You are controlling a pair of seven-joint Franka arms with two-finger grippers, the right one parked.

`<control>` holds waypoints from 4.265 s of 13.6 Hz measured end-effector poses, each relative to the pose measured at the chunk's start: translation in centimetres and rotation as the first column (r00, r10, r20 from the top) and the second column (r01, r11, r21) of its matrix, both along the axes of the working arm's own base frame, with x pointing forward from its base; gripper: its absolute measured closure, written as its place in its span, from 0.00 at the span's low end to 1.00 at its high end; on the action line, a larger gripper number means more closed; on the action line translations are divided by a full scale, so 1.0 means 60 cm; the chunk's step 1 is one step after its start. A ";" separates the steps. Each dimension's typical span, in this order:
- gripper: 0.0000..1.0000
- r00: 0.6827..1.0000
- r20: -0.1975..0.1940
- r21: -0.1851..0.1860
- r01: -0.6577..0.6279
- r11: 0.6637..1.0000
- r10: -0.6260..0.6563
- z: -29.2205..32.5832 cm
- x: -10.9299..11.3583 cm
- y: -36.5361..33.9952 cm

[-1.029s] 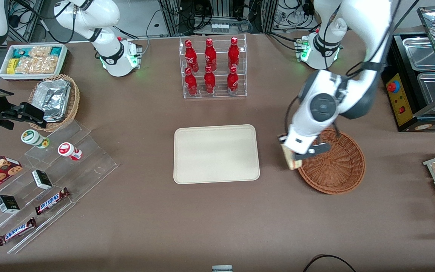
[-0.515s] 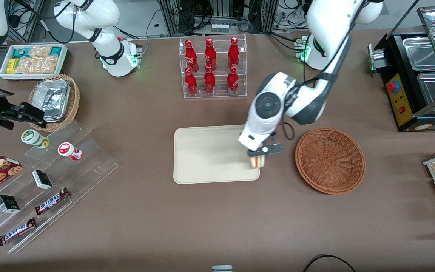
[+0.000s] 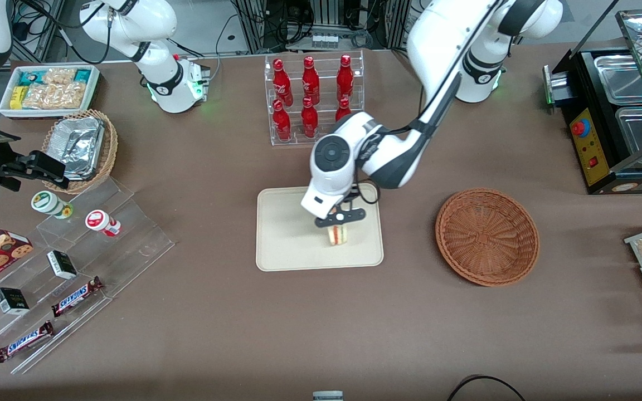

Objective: Place sandwich from basket to tray

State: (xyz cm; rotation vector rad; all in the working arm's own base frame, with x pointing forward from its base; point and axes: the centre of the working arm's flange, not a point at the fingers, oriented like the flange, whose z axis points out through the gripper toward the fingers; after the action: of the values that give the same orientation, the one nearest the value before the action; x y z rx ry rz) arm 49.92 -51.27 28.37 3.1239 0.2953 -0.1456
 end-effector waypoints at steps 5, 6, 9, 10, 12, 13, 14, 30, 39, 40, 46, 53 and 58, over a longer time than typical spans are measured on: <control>0.85 1.000 -0.001 -0.006 0.008 1.000 -0.008 -0.034 -0.006 -0.058; 0.85 1.000 -0.014 0.007 0.012 1.000 -0.012 -0.043 -0.010 -0.064; 0.85 0.999 -0.040 0.032 0.018 0.999 -0.016 -0.052 -0.010 -0.070; 0.85 0.999 -0.041 0.034 0.017 0.999 -0.016 -0.052 -0.008 -0.070; 0.85 0.999 -0.040 0.035 0.014 0.999 -0.013 -0.053 -0.006 -0.069; 0.85 0.999 -0.041 0.037 0.009 0.999 -0.007 -0.056 -0.006 -0.069; 0.85 0.999 -0.044 0.041 0.001 0.999 0.001 -0.061 -0.006 -0.069; 0.00 0.999 0.015 -0.004 -0.048 0.999 0.048 0.050 0.014 -0.072; 0.00 1.000 0.016 0.007 -0.014 1.000 0.014 0.244 0.074 0.069; 0.00 1.000 0.003 0.006 0.012 1.000 -0.012 0.254 0.087 0.106; 0.00 0.990 -0.055 -0.023 0.131 0.991 -0.132 0.313 0.135 0.353; 0.00 0.950 -0.087 -0.063 0.297 0.953 -0.301 0.375 0.119 0.588; 0.00 0.939 -0.089 -0.086 0.326 0.942 -0.333 0.473 0.080 0.726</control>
State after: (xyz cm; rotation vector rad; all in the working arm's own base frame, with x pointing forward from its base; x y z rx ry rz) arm 54.71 -7.68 56.75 3.0724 -0.2336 -0.3095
